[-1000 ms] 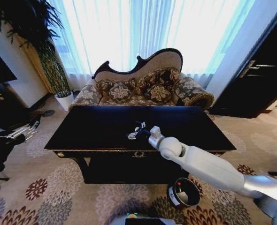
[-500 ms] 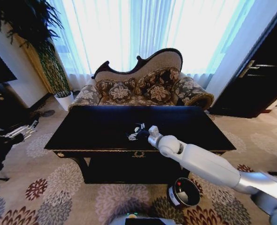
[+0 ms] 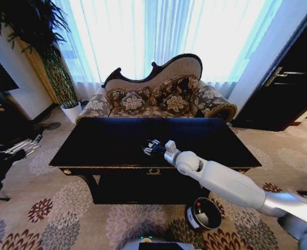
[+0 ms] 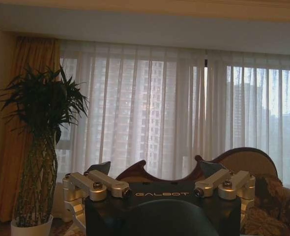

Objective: Move to the front of the table and place the trash on the table into the trash bin.

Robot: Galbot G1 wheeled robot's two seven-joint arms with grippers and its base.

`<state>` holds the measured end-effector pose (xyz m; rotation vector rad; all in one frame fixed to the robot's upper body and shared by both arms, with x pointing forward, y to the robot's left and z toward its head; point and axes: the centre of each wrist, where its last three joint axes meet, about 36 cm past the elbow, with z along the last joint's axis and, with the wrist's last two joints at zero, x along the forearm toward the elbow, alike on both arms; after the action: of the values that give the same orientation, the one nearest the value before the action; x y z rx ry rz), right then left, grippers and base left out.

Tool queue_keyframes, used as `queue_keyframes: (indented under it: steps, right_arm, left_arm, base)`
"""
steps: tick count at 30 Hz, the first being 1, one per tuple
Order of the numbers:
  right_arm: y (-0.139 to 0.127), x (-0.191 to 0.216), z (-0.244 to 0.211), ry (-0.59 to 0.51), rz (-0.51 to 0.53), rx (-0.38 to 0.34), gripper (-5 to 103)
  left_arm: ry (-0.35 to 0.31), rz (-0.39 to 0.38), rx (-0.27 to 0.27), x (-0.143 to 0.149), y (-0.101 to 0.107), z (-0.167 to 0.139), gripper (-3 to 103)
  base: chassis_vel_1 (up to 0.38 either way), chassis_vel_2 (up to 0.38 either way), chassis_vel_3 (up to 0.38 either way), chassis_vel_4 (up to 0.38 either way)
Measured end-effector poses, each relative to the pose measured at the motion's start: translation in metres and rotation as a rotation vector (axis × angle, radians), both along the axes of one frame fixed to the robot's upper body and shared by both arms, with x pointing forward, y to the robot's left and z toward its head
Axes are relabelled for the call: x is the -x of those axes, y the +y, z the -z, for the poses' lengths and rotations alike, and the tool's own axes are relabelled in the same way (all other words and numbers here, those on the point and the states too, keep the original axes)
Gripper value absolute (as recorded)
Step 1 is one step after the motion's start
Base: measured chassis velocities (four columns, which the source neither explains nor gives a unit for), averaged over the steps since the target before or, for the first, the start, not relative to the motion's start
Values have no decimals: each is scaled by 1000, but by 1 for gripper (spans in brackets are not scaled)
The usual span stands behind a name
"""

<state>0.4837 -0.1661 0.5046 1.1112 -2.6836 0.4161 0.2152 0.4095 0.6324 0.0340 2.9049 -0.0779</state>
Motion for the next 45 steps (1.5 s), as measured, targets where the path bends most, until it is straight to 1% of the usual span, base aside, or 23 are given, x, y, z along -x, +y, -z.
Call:
queue_keyframes:
  steps: [1,4,6,8,9,11,18,20,22,23,25,26,27,28,32,34,37,38,40,41,42,43,45]
  right_arm:
    - [0,0,0,0,0,0,41]
    - [-4,0,2,2,3,-3,25]
    - [-6,1,3,4,3,-4,25]
    - [-8,1,3,4,3,-8,15]
    - [-8,1,3,4,3,-8,15]
    - [-9,1,3,3,3,-11,6]
    - [-12,-1,2,-8,-9,-33,3]
    - [-12,-2,0,-18,-30,-57,-1]
    - [-12,-2,-1,-31,-43,-78,9]
    - [-12,-2,-1,-31,-43,-78,9]
    - [-12,-3,-4,-42,-42,-83,20]
    - [-12,-4,-6,-49,-37,-82,20]
    - [-13,-4,-8,-54,-29,-77,25]
    - [-13,-4,-8,-54,-29,-77,25]
    - [-17,-4,-5,-44,13,-54,47]
    - [-19,-3,-3,-42,20,-49,47]
    - [-26,-2,4,-38,39,-34,63]
    - [-26,-2,4,-38,39,-34,63]
    - [-32,-3,10,-33,51,-19,75]
    - [-34,-3,12,-30,54,-16,75]
    - [-35,-3,13,-26,56,-15,80]
    - [-35,-3,13,-26,56,-15,80]
    - [-35,-3,14,-22,55,-16,90]
  left_arm:
    - [0,0,0,0,0,0,100]
    - [0,3,1,-1,-1,0,100]
    - [0,5,1,-1,-1,0,100]
    - [1,8,1,-1,-2,0,100]
    - [1,8,1,-1,-2,0,100]
    - [1,10,1,-2,-2,0,100]
    - [3,12,2,-2,-2,0,100]
    - [5,13,3,-2,-3,1,100]
    - [6,14,3,-3,-3,1,100]
    - [6,14,3,-3,-3,1,100]
    - [7,14,3,-3,-3,1,100]
    - [8,15,3,-3,-3,1,100]
    - [9,16,2,-3,-3,1,100]
    - [9,16,2,-3,-3,1,100]
    - [12,22,-5,-4,-4,0,100]
    - [12,23,-7,-4,-4,0,100]
    - [16,24,-10,-3,-5,-1,100]
    - [16,24,-10,-3,-5,-1,100]
    - [19,26,-10,-3,-6,-1,100]
    - [21,26,-10,-4,-6,0,100]
    - [23,26,-9,-4,-7,1,100]
    - [23,26,-9,-4,-7,1,100]
    - [26,27,-7,-4,-9,3,100]
  base:
    - [0,0,0,0]
    - [0,0,0,0]
    - [0,0,0,0]
    - [0,0,0,0]
    - [0,0,0,0]
    - [0,0,0,0]
    - [0,0,0,0]
    - [0,0,0,0]
    - [0,0,0,0]
    - [0,0,0,0]
    - [0,0,0,0]
    - [0,0,0,0]
    - [0,0,0,0]
    - [0,0,0,0]
    - [0,0,0,0]
    - [0,0,0,0]
    - [0,0,0,0]
    - [0,0,0,0]
    - [0,0,0,0]
    - [0,0,0,0]
    - [0,0,0,0]
    - [0,0,0,0]
    - [0,0,0,0]
